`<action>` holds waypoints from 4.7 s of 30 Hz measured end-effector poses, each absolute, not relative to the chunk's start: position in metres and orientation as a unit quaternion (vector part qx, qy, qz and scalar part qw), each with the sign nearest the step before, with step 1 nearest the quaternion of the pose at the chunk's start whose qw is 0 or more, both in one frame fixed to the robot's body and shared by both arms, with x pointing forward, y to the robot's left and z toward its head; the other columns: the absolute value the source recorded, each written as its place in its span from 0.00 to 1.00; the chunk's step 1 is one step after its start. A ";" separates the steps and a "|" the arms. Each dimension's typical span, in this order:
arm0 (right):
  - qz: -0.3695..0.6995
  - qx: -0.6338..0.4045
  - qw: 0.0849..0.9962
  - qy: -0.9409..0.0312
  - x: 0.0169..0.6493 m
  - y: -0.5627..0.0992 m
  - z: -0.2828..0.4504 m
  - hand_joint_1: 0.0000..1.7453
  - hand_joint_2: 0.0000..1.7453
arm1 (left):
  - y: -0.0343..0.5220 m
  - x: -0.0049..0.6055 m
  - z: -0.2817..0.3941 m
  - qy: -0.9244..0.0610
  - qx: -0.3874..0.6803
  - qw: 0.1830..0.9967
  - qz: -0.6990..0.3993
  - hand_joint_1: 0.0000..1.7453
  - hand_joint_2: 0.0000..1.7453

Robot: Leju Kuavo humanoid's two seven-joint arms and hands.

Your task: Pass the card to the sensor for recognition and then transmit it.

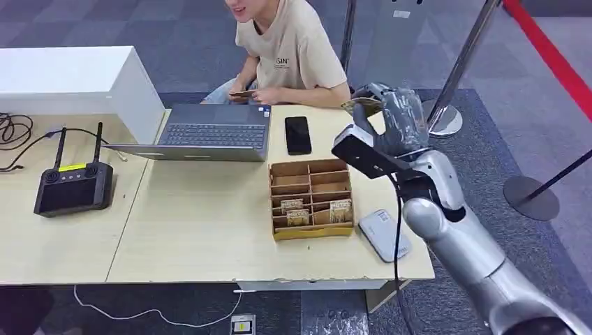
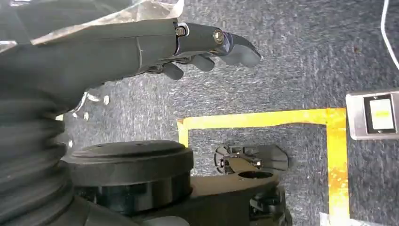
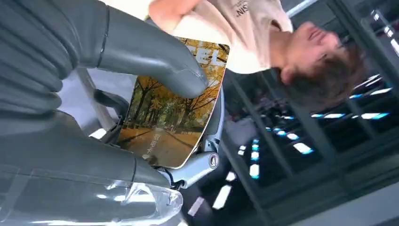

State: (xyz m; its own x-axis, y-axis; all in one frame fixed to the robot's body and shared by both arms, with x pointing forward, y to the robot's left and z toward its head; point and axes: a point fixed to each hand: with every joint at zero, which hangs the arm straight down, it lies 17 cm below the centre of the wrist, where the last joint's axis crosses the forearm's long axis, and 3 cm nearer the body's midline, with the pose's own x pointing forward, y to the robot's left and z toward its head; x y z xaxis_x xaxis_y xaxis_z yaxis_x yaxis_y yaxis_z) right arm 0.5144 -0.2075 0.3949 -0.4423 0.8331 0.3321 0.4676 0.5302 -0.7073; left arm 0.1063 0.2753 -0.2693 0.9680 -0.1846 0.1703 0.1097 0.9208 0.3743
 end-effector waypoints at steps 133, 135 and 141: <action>0.304 -0.115 0.422 -0.846 0.440 -0.100 0.286 0.00 1.00 | 0.279 0.104 -0.269 -0.103 0.198 0.969 -0.106 0.00 1.00; 0.305 -0.113 0.425 -0.845 0.440 -0.097 0.283 0.00 1.00 | 0.279 0.104 -0.269 -0.103 0.198 0.969 -0.106 0.00 1.00; 0.311 -0.108 0.426 -0.843 0.437 -0.091 0.279 0.00 1.00 | 0.279 0.104 -0.269 -0.103 0.198 0.969 -0.106 0.00 1.00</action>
State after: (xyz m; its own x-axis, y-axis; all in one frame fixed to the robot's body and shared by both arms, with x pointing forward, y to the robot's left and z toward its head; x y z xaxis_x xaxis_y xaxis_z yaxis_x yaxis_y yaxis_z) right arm 0.4370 -0.0910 0.2791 -0.6145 0.4462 0.6506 -0.0829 0.7837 -0.6156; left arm 0.1039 0.2790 -0.2687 0.9560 -0.2471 0.1580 0.1651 0.8986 0.4065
